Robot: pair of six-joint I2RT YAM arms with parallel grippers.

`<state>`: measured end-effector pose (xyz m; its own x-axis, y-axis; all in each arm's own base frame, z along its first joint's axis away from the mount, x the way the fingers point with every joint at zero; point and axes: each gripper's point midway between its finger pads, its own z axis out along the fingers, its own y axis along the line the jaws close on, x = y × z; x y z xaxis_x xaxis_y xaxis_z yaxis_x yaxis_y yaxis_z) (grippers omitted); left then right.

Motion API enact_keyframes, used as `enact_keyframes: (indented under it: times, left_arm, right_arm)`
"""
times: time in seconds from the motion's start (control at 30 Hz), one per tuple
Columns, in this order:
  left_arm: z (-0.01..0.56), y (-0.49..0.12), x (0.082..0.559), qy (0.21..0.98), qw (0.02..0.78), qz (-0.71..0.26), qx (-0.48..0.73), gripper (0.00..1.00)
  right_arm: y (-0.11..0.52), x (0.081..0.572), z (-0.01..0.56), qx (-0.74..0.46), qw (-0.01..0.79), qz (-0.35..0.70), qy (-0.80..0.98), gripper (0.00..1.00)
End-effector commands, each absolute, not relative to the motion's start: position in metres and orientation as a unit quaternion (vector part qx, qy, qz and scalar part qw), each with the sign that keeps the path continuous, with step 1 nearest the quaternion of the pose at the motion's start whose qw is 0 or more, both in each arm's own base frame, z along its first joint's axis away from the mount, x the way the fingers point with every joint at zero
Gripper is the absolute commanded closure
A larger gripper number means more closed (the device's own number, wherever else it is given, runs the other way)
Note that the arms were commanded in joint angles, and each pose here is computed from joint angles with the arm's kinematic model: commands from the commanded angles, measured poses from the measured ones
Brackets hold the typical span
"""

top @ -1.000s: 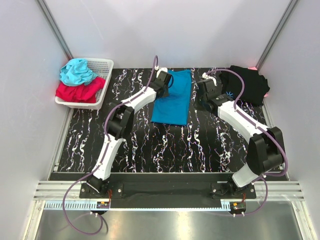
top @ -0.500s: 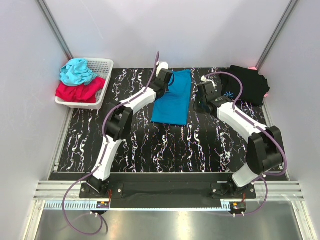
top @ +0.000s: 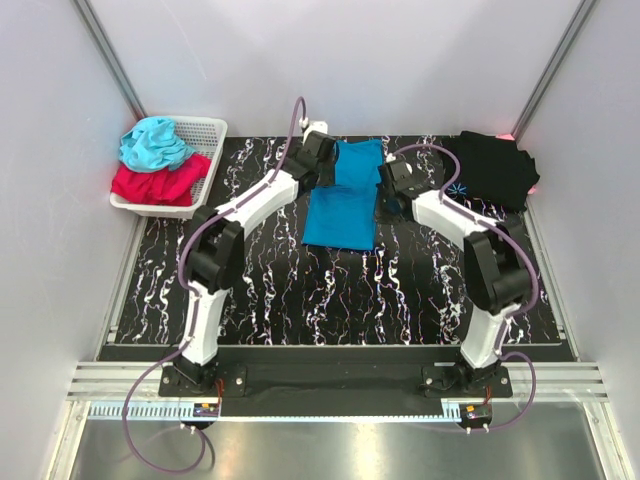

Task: Fold and stack the t-shirts
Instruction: Fold the tshirt

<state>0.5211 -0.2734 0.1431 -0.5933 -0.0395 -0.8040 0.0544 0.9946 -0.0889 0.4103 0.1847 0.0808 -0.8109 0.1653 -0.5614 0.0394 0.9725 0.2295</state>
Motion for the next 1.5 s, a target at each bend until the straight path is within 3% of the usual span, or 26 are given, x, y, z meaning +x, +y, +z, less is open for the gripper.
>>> enact_keyframes:
  times: [0.0,0.03,0.1,0.5,1.03,1.27,1.47]
  left_arm:
    - [0.130,-0.266,0.474,0.923,0.379,-0.075,0.006,0.41]
    - [0.129,-0.267,0.466,0.927,0.365,-0.086,0.005,0.33]
    - [0.115,-0.264,0.453,0.938,0.335,-0.090,0.006,0.29]
    - [0.081,-0.281,0.430,0.958,0.257,-0.126,0.025,0.32]
    - [0.007,-0.277,0.388,0.983,0.144,-0.109,0.007,0.33]
    - [-0.028,-0.261,0.339,0.994,0.089,-0.062,0.008,0.33]
    - [-0.037,-0.245,0.290,0.996,0.080,-0.008,0.025,0.33]
  right_arm:
    - [0.199,0.433,0.088,0.053,0.315,0.116,0.940,0.77]
    - [0.200,0.436,0.086,0.051,0.313,0.113,0.942,0.75]
    - [0.206,0.450,0.085,0.049,0.316,0.113,0.941,0.74]
    - [0.230,0.469,0.054,0.028,0.274,0.124,0.953,0.74]
    - [0.232,0.405,-0.005,0.005,0.192,0.060,0.980,0.76]
    - [0.217,0.373,-0.012,0.009,0.169,0.035,0.985,0.76]
    - [0.202,0.313,-0.029,0.008,0.136,0.009,0.991,0.78]
